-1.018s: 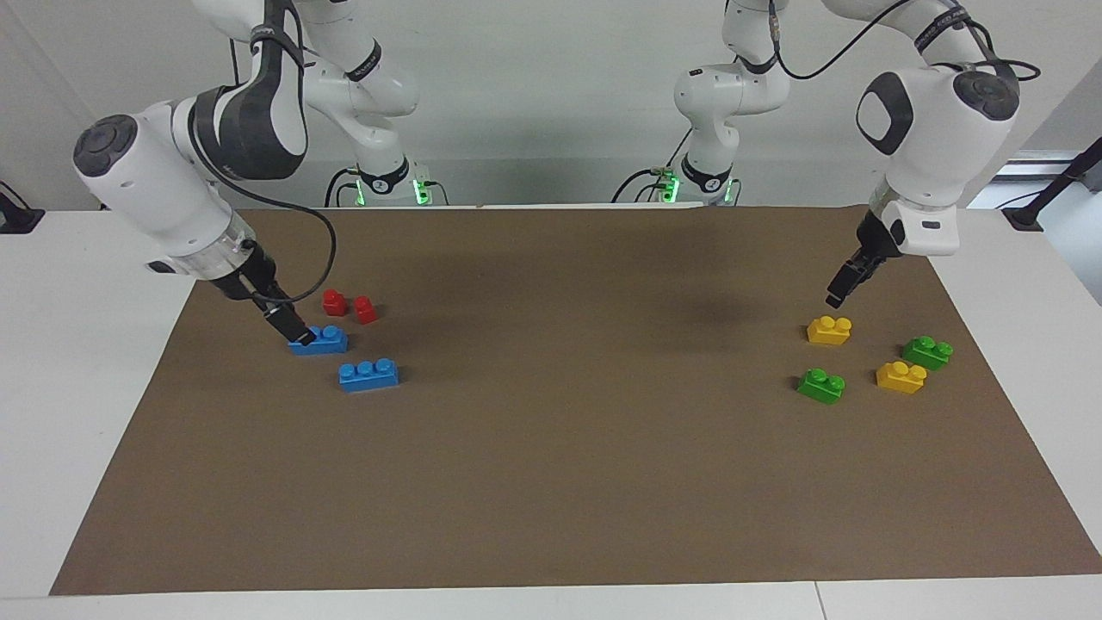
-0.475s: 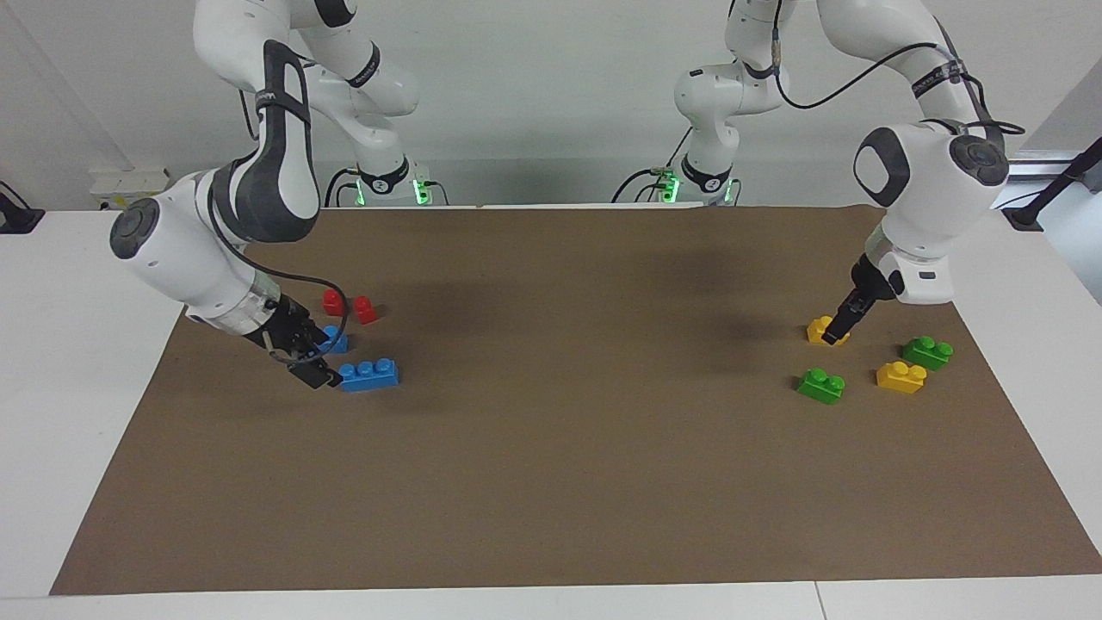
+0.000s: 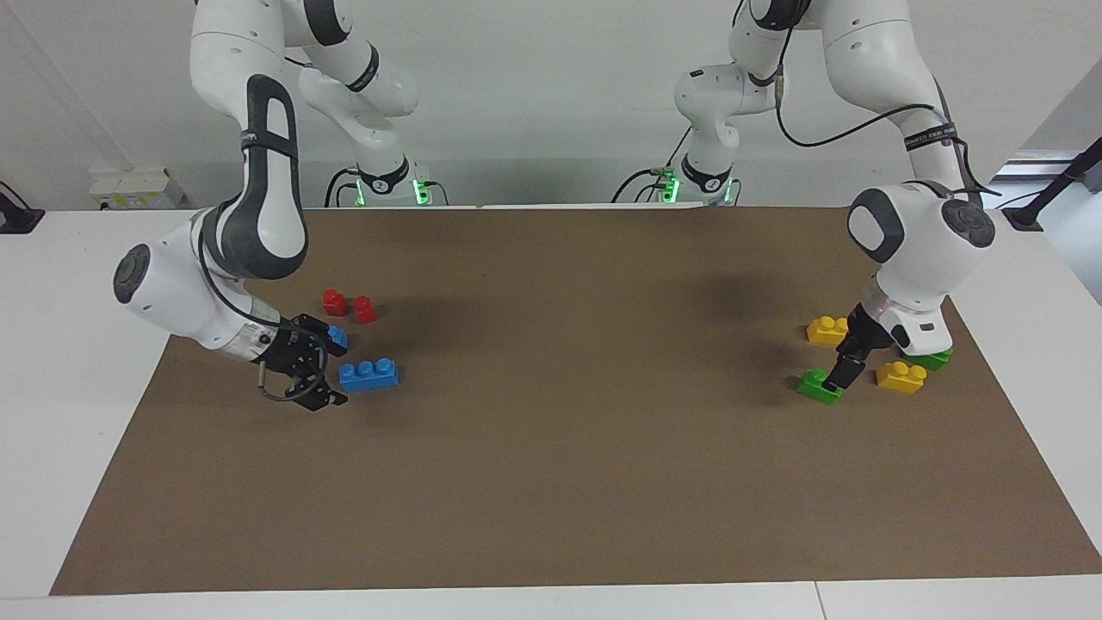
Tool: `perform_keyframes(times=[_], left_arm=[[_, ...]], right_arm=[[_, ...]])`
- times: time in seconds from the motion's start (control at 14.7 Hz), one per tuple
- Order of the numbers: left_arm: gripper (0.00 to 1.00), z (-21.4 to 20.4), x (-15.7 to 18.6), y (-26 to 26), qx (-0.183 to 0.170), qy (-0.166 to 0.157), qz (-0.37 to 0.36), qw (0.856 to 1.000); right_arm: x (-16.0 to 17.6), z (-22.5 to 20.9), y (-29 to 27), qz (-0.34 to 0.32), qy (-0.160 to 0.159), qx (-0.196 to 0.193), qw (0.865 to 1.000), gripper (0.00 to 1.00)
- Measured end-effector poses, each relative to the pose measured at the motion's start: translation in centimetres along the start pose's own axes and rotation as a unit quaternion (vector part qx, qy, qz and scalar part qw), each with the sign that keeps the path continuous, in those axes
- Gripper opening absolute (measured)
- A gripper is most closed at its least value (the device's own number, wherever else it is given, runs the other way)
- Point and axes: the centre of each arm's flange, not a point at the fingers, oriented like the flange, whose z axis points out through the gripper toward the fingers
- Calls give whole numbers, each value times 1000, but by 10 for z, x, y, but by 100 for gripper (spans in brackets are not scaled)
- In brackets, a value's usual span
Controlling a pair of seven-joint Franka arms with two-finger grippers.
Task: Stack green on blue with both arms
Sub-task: 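Move the left gripper over the green brick while the right gripper reaches the blue brick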
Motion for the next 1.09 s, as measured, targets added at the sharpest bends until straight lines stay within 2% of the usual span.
perform_keyframes(times=[0.27,0.68,1.09], left_arm=[[100,17,6,3,-2,3,-7,1000],[100,39,19,-5,-1,6,-24,1000],[100,51,22,-15,0,7,-48,999]], right_arm=[[10,18,10,10,-7,-18,1000,100],[11,33,18,-11,-13,-35,999,99],[21,38,22,-16,-10,-31,999,99]])
